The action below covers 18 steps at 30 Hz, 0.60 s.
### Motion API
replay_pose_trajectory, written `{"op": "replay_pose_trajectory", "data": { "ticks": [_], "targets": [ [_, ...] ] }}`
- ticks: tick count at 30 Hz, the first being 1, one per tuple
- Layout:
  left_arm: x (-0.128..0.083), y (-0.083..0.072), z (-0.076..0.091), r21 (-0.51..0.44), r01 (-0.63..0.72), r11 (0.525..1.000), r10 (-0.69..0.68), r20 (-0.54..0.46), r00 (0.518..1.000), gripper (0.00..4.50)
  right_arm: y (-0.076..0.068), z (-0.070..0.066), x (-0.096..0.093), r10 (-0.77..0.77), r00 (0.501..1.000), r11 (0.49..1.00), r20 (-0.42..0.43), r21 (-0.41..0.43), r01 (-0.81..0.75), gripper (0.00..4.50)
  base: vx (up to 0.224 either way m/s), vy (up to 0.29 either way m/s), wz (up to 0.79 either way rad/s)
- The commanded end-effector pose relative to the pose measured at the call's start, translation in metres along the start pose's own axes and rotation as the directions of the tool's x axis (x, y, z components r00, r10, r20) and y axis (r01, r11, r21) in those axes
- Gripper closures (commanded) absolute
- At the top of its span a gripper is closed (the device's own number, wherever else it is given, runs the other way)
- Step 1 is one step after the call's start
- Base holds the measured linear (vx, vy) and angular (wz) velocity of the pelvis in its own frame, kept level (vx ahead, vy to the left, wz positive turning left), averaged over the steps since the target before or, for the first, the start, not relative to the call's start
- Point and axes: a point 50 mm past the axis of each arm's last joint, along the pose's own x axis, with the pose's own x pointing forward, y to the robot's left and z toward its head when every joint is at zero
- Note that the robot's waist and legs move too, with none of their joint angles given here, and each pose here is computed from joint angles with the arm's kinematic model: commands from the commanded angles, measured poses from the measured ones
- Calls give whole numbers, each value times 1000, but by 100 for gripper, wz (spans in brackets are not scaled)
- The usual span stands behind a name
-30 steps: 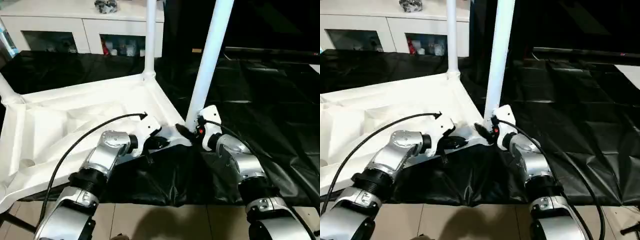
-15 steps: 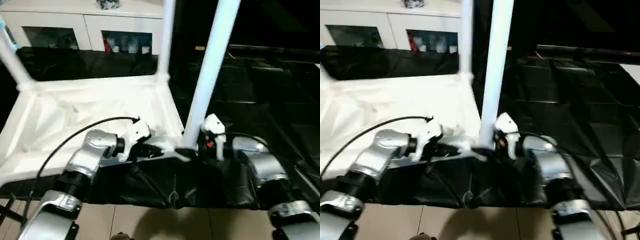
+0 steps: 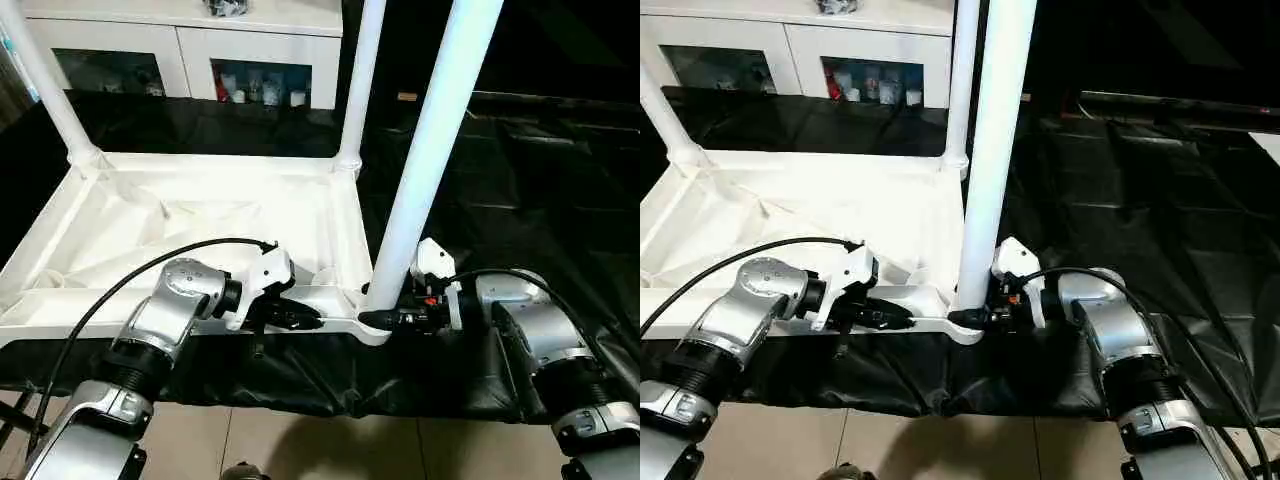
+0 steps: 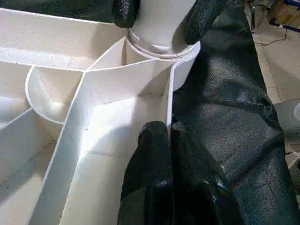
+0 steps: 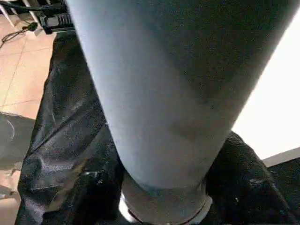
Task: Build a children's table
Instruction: Rotate leg to tighten
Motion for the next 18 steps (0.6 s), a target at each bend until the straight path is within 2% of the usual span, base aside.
{"op": "replay_pose_trajectory", "data": {
  "ticks": [1,8,12,17,18],
  "targets": [
    [2,4,15,38,-44,998,42,63,997,450,24,-21,24,178,982,982,-64,82,-173,243,0,0,0],
    [6,7,16,-2,-114,993,114,97,989,450,28,-26,30,139,990,985,-34,112,-135,247,0,0,0],
    [16,13,21,-33,-213,977,215,114,970,450,20,-32,46,-64,998,981,-13,184,65,250,0,0,0],
    [39,17,29,-60,-305,950,311,118,943,450,15,-34,72,-260,965,924,-34,281,259,251,0,0,0],
    [48,18,34,-64,-327,943,332,118,936,450,13,-32,83,-317,947,900,-51,297,317,251,0,0,0]
  ]
}}
